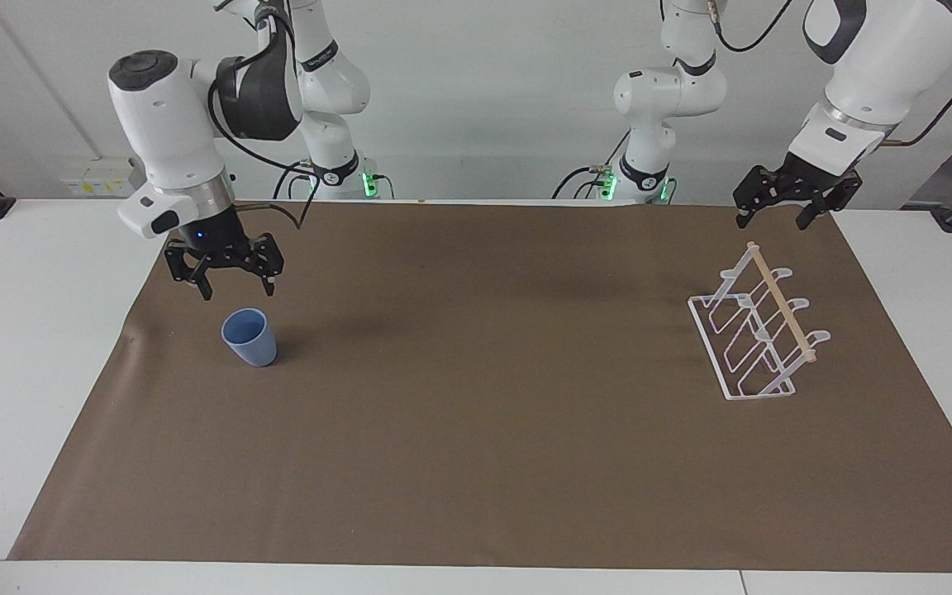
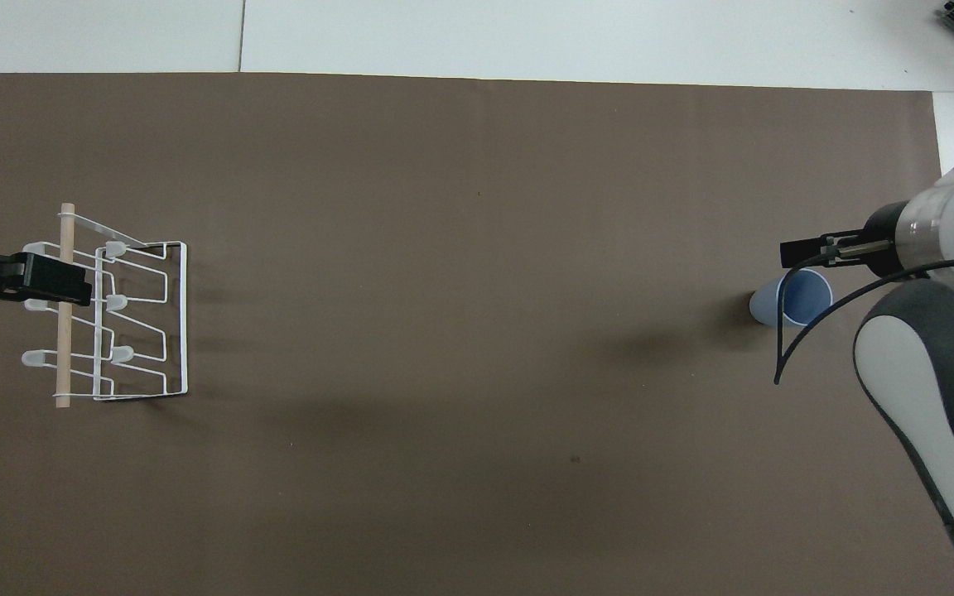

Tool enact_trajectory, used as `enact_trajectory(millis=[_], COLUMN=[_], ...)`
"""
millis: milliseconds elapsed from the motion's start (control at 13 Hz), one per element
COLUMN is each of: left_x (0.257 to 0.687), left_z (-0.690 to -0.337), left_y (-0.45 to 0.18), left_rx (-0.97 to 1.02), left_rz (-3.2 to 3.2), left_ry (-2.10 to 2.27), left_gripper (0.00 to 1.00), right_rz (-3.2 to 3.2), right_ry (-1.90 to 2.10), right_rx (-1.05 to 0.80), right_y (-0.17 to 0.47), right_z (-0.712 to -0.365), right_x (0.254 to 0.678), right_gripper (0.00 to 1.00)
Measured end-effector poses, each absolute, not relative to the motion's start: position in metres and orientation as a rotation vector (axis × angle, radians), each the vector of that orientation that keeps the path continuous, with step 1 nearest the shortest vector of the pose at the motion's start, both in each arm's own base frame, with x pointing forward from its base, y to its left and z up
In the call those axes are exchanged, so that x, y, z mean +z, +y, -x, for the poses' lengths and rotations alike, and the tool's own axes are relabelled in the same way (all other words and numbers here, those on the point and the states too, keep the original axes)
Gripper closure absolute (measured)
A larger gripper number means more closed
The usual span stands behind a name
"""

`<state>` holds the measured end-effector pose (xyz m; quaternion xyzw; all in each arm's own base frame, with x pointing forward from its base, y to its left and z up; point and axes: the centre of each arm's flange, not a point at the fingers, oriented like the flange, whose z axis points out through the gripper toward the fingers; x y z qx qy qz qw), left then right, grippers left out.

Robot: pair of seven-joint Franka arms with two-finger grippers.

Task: Hang cup on cup holder
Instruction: 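Lower the right gripper onto the light blue cup rim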

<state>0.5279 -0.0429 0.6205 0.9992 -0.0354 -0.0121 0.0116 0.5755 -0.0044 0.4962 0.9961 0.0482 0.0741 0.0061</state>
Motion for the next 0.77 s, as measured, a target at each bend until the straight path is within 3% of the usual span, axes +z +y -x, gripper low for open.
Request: enact_trajectory(millis=[231, 769], left_x=[0.620, 0.619], left_z=[-0.528, -0.526], left_y=[-0.044, -0.050], left_rx=[-0.039, -0.051], left_rz=[-3.116, -3.115], left_ry=[-0.117, -0.136], left_gripper=[0.00, 0.00], right_rz=[-3.139, -3.150], right_ry=[0.148, 0.145], right_rx=[0.142, 0.168], right_y=[-0.007, -0.008], right_z=[-0.584, -0.581], right_x=[0.455, 0.378], right_gripper=[0.00, 0.00])
